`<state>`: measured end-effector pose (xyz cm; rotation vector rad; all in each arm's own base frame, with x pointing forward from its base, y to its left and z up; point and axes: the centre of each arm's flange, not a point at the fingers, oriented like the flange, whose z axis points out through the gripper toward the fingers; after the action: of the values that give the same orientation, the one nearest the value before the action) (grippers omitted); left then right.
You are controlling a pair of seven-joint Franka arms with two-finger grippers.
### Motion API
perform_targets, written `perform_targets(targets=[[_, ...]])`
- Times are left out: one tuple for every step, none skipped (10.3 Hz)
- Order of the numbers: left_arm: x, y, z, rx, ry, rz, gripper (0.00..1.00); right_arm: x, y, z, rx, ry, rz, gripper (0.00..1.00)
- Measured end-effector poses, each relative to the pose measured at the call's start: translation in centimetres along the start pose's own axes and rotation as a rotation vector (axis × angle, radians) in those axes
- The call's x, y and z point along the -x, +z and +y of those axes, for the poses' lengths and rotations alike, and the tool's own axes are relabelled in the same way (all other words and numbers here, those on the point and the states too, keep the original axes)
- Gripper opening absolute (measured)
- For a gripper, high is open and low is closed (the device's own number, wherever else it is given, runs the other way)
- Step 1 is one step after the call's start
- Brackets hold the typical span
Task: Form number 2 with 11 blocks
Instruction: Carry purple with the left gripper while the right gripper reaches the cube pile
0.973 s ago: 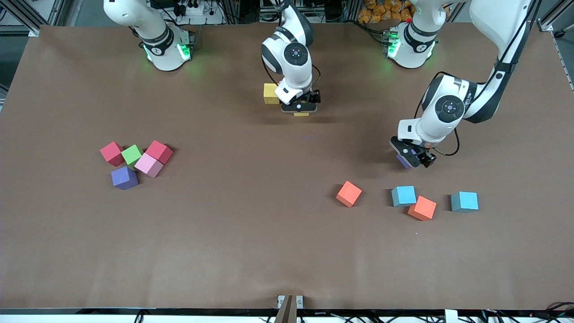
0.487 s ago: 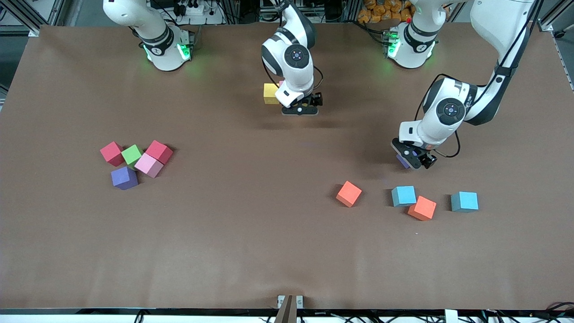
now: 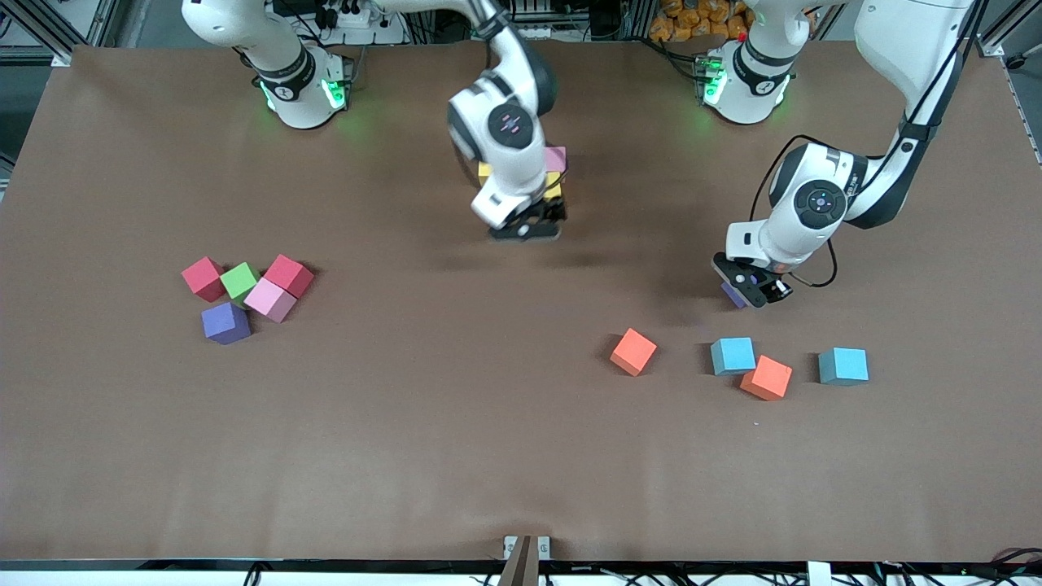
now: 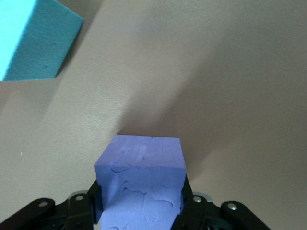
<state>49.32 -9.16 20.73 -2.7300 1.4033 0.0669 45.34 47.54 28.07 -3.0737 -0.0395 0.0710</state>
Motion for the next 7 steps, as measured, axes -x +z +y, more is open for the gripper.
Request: perform_targets(targets=[[-0.1,-0.5,-0.6,-0.012,-0.012,0.010,0.60,-3.2,-1.8,3.6,0.002,-0.004,-0.027,1.00],[-0.4,-1.6,-1.6,-0.020,-0.046,0.023,0.60,-5.8,-3.3,7.0,0.020,0.004,-0.061,1.00],[-0.9,-3.1,-2.2,-0.007,-0.095,0.030,0.59,-7.7,-4.2,9.9,0.056,0.017,-0.088,1.00],[-2.0,-4.8,-2.2,0.021,-0.139,0.041,0.59,-9.2,-4.5,12.6,0.095,0.021,-0.107,1.00],[-3.7,-6.6,-1.4,0.043,-0.185,0.046,0.59,-10.6,-4.4,15.2,0.110,0.021,-0.115,1.00],[-5.6,-8.3,-0.1,0.056,-0.238,0.036,0.59,-11.7,-4.5,17.4,0.107,0.012,-0.119,1.00],[-7.4,-9.8,1.4,0.062,-0.296,0.017,0.59,-12.7,-4.7,19.5,0.099,-0.011,-0.121,1.00]])
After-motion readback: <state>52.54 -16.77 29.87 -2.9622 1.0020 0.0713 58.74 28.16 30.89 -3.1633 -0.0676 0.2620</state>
